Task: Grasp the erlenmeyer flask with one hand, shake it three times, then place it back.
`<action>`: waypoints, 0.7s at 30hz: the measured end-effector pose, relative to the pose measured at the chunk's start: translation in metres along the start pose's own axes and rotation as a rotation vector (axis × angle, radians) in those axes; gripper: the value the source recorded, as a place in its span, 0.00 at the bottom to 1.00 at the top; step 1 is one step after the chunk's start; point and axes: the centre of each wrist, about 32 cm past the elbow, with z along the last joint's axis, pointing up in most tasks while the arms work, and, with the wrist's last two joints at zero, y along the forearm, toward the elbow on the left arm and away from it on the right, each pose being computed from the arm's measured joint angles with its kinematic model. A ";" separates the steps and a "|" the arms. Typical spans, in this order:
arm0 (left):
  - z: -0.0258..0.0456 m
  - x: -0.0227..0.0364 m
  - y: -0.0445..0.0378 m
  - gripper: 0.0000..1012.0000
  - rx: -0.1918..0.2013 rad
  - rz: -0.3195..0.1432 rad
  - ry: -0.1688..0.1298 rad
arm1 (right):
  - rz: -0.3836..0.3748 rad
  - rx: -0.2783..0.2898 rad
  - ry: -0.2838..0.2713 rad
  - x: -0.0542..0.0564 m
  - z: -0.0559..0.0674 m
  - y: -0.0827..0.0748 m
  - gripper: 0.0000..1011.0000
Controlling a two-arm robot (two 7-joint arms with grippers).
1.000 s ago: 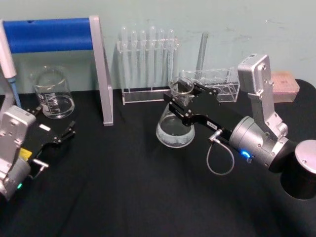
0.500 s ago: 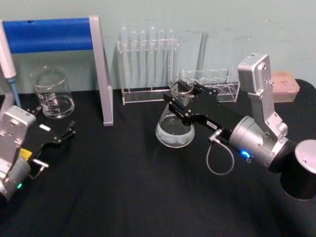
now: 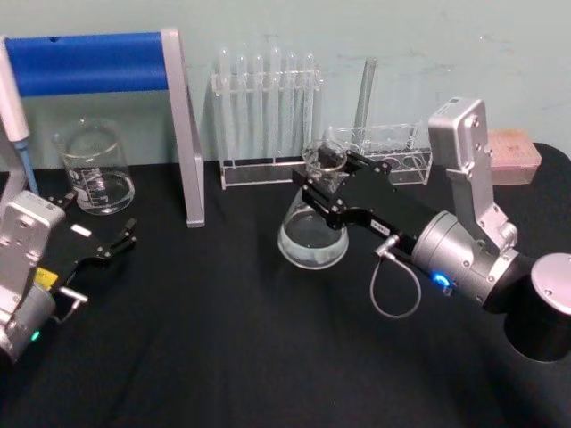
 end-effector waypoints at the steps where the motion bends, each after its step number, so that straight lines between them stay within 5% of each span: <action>1: 0.0000 0.0000 0.0000 0.99 0.000 0.000 0.000 | 0.002 0.000 0.001 0.000 0.000 0.000 0.44; 21: 0.0000 0.0000 0.0000 0.99 0.000 0.000 0.000 | 0.238 0.003 0.020 -0.038 0.002 0.006 0.44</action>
